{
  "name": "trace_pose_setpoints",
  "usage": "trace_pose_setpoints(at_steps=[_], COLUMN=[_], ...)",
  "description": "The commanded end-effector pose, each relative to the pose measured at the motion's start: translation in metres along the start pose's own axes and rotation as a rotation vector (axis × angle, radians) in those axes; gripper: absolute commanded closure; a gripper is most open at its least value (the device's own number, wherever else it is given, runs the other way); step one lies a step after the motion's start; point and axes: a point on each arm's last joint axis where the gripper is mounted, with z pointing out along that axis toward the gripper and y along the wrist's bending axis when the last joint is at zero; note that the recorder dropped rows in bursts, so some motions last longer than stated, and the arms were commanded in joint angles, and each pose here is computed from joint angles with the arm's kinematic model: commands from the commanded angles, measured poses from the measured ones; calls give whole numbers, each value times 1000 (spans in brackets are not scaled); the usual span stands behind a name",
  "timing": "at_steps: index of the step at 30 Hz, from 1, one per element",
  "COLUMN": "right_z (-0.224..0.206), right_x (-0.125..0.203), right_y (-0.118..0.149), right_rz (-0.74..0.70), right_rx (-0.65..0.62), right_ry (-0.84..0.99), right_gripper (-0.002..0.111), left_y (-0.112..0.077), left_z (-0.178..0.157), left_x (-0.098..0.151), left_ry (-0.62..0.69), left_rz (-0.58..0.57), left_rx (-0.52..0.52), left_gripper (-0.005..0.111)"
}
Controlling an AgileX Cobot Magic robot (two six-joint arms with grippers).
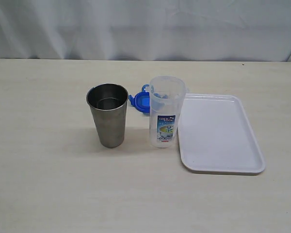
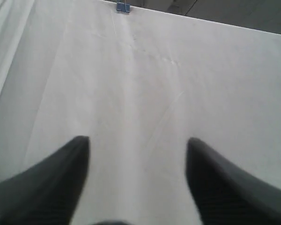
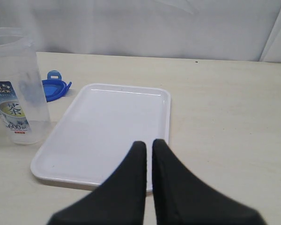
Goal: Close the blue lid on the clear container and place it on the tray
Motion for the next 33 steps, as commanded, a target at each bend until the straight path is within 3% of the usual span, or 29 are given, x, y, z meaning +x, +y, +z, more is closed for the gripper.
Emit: trace_pose_setpoints(at_steps=[1, 4, 11, 16, 23, 28, 33], right_z=[0, 0, 0, 0, 0, 0, 0], right_x=[0, 0, 0, 0, 0, 0, 0], right_y=[0, 0, 0, 0, 0, 0, 0], right_rz=[-6, -6, -6, -6, -6, -6, -6], right_rx=[7, 7, 7, 7, 7, 7, 7], right_ry=[-2, -2, -2, -2, -2, -2, -2], right_gripper=[104, 104, 104, 104, 104, 104, 104], left_y=[-2, -2, -1, 5, 8, 12, 4], left_z=[21, 37, 65, 75, 92, 97, 93], left_x=[2, 12, 50, 76, 111, 143, 174], left_ry=[59, 132, 224, 282, 432, 608, 619], left_rz=[24, 34, -8, 3, 59, 52, 21], left_rx=[40, 68, 112, 71, 89, 86, 194], left_gripper=[17, 8, 8, 8, 8, 8, 8])
